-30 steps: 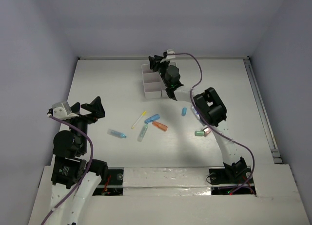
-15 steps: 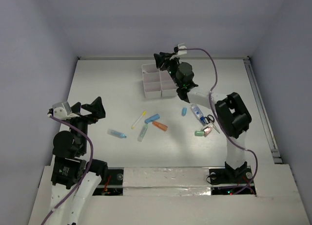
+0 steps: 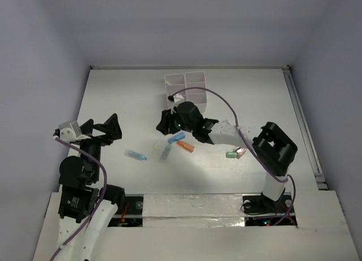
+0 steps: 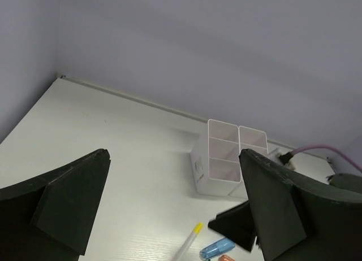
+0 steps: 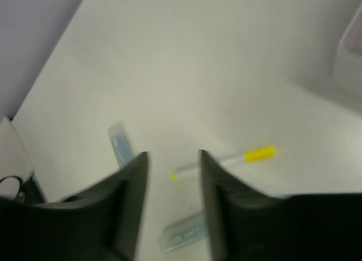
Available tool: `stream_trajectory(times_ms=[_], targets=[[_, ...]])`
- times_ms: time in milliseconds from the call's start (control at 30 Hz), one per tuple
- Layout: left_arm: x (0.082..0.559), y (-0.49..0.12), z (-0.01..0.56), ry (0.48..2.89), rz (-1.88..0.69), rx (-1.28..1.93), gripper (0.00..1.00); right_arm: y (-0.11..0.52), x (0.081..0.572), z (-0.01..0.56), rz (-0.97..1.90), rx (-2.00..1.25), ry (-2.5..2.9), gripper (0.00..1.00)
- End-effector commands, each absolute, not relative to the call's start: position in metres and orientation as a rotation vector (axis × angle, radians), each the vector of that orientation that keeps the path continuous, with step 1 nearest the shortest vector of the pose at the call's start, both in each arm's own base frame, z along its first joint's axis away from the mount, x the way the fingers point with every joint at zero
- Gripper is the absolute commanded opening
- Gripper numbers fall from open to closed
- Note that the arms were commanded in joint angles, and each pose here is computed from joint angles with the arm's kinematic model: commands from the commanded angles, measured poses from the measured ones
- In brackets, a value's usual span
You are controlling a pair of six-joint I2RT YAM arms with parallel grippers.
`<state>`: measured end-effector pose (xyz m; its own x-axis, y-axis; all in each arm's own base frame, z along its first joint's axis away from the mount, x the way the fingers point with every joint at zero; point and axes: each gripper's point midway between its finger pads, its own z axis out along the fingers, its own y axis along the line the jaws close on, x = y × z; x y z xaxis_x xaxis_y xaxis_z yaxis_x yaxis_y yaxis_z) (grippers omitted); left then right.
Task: Sort the stationery into containers
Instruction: Place the pen in the storage box, then pick up the pen from the center of the board.
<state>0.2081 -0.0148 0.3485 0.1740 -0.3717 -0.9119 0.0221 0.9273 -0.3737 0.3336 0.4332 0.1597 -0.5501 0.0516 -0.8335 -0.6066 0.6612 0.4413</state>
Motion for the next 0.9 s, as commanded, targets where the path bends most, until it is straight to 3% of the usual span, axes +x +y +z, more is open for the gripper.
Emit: stream_trajectory(times_ms=[0,67,200,667,867], targets=[[0.2,-0.015,0.367,1.302,-0.321,-0.303,0.99,0.418,0.312,0.125,0.894,-0.392,2.157,0.55],[0.199,-0.016,0.369,1.297,-0.327,-0.298,0.99,0.415,0.31,0.11,0.859,-0.384,2.217,0.63],[0.198,-0.019,0.369,1.298,-0.342,-0.287,0.99,0.419,0.32,0.097,0.817,-0.354,2.249,0.65],[0.195,-0.019,0.371,1.289,-0.35,-0.284,0.99,0.431,0.346,0.058,0.707,-0.281,2.319,0.59],[0.194,-0.019,0.372,1.283,-0.353,-0.285,0.99,0.438,0.333,0.041,0.69,-0.321,2.383,0.55]])
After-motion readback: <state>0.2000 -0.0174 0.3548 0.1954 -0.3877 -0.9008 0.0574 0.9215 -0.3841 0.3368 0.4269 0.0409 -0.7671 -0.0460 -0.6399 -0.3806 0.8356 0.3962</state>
